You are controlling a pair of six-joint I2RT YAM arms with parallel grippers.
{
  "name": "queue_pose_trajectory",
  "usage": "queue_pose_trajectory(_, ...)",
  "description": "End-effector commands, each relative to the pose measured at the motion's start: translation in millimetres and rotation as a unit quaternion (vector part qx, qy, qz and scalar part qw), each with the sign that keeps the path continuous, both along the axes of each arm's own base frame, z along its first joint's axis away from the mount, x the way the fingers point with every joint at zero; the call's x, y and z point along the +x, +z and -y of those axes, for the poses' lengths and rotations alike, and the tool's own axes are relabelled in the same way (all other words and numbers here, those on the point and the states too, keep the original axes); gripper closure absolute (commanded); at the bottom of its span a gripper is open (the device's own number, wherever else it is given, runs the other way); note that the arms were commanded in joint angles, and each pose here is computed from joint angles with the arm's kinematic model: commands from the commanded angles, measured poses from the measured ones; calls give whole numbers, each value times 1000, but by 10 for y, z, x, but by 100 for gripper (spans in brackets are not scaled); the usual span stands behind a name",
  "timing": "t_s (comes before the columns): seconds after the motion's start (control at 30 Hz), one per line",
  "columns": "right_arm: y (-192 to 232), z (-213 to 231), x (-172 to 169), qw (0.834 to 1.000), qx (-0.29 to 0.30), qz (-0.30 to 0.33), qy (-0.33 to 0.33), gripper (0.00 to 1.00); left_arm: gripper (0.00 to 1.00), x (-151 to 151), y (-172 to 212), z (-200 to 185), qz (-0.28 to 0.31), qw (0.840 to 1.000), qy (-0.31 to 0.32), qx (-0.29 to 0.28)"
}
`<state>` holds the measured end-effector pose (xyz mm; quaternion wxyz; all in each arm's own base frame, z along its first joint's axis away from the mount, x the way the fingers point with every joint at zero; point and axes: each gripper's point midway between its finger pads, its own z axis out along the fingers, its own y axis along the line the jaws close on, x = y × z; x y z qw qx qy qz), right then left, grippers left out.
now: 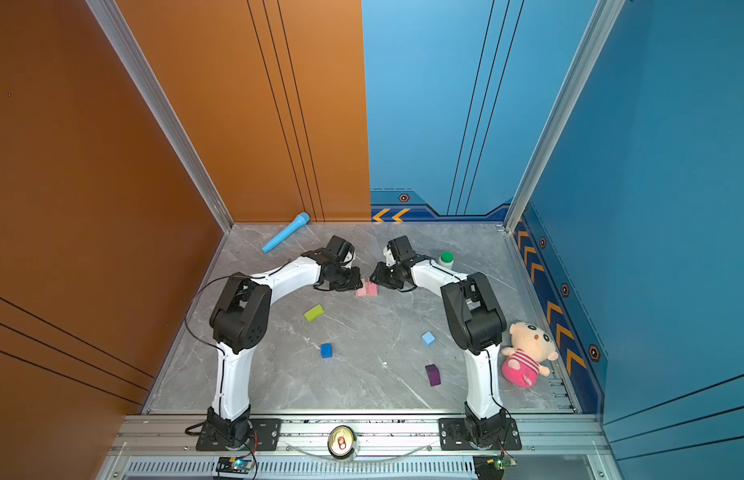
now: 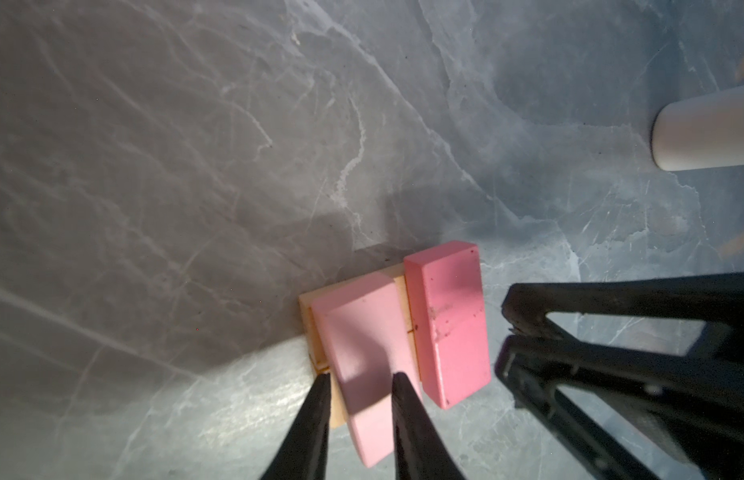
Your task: Build the wood block tower
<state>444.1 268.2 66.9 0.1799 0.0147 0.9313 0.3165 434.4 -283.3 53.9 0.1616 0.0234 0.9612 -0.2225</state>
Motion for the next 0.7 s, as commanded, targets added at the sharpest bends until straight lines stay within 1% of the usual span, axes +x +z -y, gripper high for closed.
queue_pose_trajectory(0.0, -44, 44, 40, 1000, -3, -7, -10, 65, 72, -5, 21, 85, -6, 1000, -9, -7)
queue_pose_trajectory(0.4, -43, 48, 44, 1000, -4, -10, -13, 67, 73, -6, 19, 93, -6, 1000, -10, -7)
queue_pose_trajectory(0.43, -171, 53, 31, 1000, -9, -22, -13, 67, 74, -9, 16, 95, -7, 1000, -10, -7)
queue_pose_trajectory(0.47, -194, 54, 27, 1000, -10, -25, -12, 67, 74, -5, 22, 92, -6, 1000, -10, -8)
queue_pose_trajectory(0.67, -214, 56, 31, 999, -12, -28, -13, 67, 74, -10, 21, 96, -7, 1000, -10, -8)
